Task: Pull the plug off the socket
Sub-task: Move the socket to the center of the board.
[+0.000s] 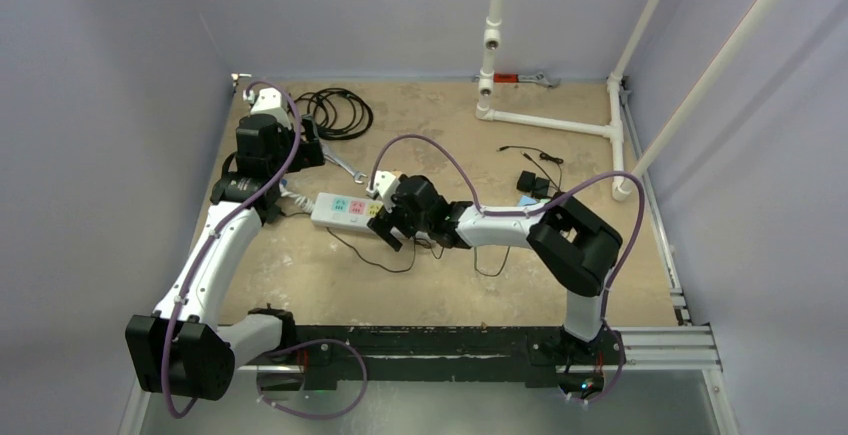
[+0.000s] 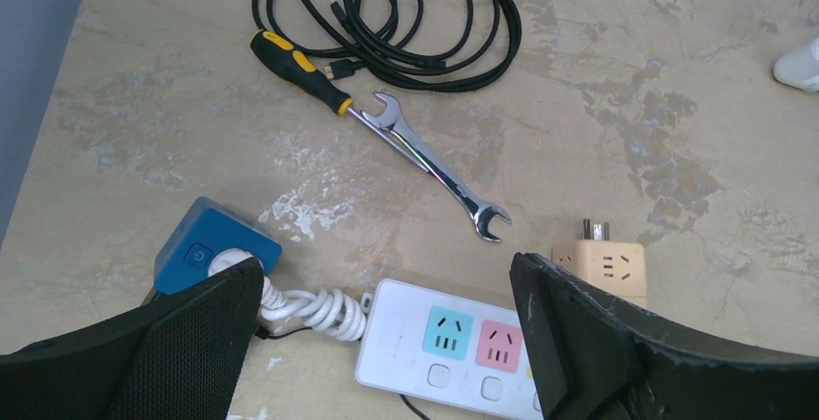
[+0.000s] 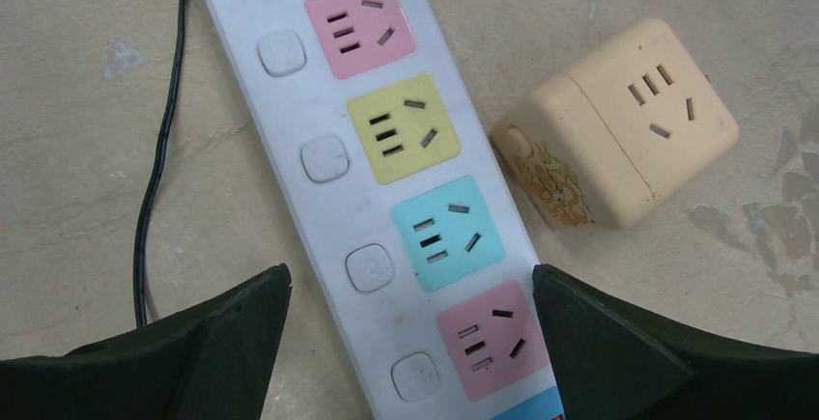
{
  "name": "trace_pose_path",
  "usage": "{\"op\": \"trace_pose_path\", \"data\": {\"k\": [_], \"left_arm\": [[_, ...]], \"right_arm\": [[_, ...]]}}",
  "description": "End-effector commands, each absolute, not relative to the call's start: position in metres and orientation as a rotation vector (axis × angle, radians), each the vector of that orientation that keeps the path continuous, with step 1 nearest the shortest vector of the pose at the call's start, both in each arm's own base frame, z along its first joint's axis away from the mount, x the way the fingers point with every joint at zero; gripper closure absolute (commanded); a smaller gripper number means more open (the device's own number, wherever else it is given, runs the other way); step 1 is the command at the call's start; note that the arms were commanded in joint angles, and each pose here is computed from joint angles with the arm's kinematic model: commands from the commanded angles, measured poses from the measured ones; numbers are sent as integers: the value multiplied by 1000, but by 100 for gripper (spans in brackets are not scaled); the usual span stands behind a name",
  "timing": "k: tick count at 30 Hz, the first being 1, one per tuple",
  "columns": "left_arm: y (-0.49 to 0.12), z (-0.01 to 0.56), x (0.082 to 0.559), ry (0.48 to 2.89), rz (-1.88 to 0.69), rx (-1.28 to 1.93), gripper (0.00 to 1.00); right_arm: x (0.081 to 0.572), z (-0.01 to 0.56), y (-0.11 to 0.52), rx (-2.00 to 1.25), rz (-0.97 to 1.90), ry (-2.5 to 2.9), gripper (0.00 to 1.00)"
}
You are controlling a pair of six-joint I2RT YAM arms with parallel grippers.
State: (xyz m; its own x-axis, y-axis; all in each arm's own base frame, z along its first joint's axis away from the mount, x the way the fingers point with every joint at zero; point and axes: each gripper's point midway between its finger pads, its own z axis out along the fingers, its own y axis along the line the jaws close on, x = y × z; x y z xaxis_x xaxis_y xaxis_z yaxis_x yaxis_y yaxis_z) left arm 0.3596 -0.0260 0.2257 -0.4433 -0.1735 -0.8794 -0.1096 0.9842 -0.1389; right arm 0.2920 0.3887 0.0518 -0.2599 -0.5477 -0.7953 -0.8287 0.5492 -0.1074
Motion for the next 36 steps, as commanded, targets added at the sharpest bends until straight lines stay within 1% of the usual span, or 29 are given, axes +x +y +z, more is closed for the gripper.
{"op": "trace_pose_path", "data": {"k": [1,8,13,15,17,24,29,32,36], "left_arm": [[-28,233,364,2003,-99,-203,1],[-33,236,362,1996,-130,-190,1],[-40,232,364,2010,-170,-175,1],[-41,229,365,2021,-175,-172,1],[-41,229,365,2022,-175,-171,1],[-38,231,364,2014,-154,-174,1],[-38,232,364,2013,-158,-169,1],[-39,232,363,2012,-161,-169,1],[-39,233,363,2009,-164,-166,1]], "right_arm": [[308,70,396,-1080,387,1902,2],[311,59,408,-1124,400,1909,1],[322,57,415,-1155,358,1899,1],[323,53,418,-1171,357,1908,3],[322,50,417,-1180,351,1918,9],[311,47,368,-1038,256,1989,25],[293,42,324,-948,205,2066,28],[285,55,315,-895,250,2074,29],[285,75,303,-832,234,2055,28]]}}
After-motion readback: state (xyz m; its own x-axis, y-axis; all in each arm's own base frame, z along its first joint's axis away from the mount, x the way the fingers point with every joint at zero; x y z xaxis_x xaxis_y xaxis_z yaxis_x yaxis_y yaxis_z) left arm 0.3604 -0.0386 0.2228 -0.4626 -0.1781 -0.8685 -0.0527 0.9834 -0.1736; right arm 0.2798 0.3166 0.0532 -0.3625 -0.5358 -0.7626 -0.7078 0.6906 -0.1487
